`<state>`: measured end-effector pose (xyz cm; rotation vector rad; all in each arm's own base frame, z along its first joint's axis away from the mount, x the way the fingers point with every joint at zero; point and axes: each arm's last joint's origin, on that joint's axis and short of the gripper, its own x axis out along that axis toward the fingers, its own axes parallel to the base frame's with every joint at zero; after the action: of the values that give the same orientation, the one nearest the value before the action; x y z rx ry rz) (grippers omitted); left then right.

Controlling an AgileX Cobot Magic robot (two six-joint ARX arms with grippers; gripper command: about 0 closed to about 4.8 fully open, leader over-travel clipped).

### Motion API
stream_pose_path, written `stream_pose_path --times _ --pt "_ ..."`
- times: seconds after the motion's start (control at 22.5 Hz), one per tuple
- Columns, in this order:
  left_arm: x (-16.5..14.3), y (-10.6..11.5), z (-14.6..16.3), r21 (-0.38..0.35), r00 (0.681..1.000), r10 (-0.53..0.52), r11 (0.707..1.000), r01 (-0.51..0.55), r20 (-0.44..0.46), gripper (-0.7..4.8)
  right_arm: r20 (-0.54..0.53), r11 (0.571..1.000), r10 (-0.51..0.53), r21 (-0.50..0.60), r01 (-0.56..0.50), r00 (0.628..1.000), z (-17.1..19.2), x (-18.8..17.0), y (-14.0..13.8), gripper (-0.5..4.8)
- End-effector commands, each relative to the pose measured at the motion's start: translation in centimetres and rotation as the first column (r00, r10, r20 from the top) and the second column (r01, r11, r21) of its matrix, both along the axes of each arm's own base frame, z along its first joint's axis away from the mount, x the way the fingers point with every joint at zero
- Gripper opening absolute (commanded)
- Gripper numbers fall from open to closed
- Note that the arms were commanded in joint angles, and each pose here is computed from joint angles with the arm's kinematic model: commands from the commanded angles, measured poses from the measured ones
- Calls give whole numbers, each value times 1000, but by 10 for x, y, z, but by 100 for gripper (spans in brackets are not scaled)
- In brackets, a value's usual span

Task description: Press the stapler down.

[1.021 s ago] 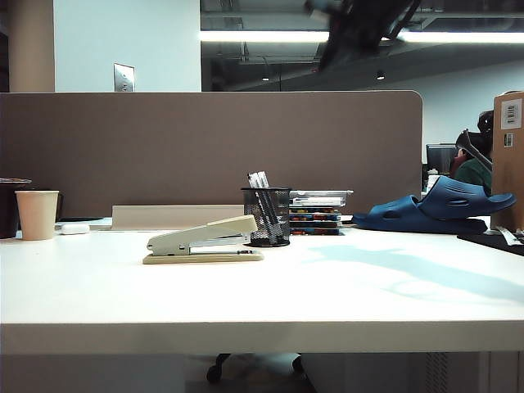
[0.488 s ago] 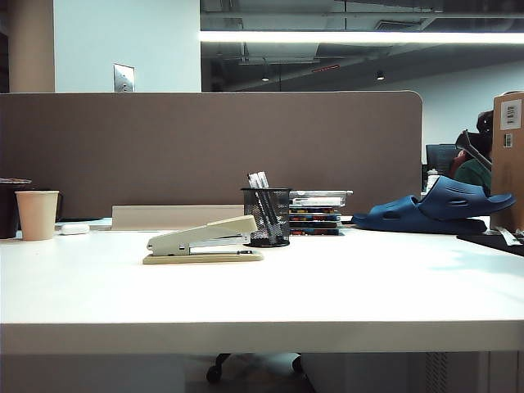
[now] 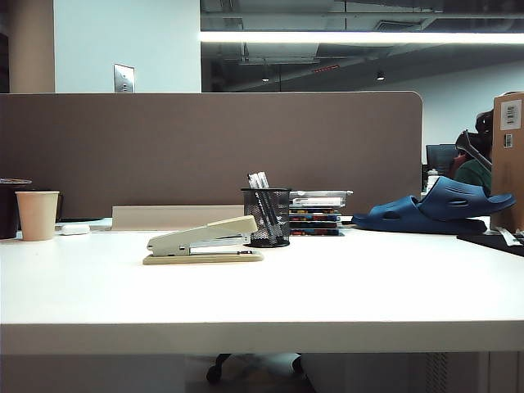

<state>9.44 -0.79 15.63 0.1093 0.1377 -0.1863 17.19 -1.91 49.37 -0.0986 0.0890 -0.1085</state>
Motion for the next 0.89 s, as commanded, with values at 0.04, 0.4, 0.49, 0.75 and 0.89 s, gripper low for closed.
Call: stream_pose_path --times 0.04,0.4,0.49,0.75,0.89 --pt "0 0 9 -1 997 4 1000 -4 76 -6 -13 1000 6 4 -6 1000 -23 -16 2 -9" --pt "1 0 13 -30 993 5 1000 -2 115 -6 -36 992 104 80 -101 994 -109 -50 11 -9" --pt "1 0 13 -30 993 1 1000 3 115 -6 -64 985 152 90 -146 986 -127 -54 17 -9" --pt "1 0 14 -30 992 -2 1000 6 126 -6 -21 978 195 78 -193 981 -154 -70 22 -9" --pt "1 0 14 -30 992 -2 1000 6 126 -6 17 978 194 78 -195 981 -174 -78 22 -9"
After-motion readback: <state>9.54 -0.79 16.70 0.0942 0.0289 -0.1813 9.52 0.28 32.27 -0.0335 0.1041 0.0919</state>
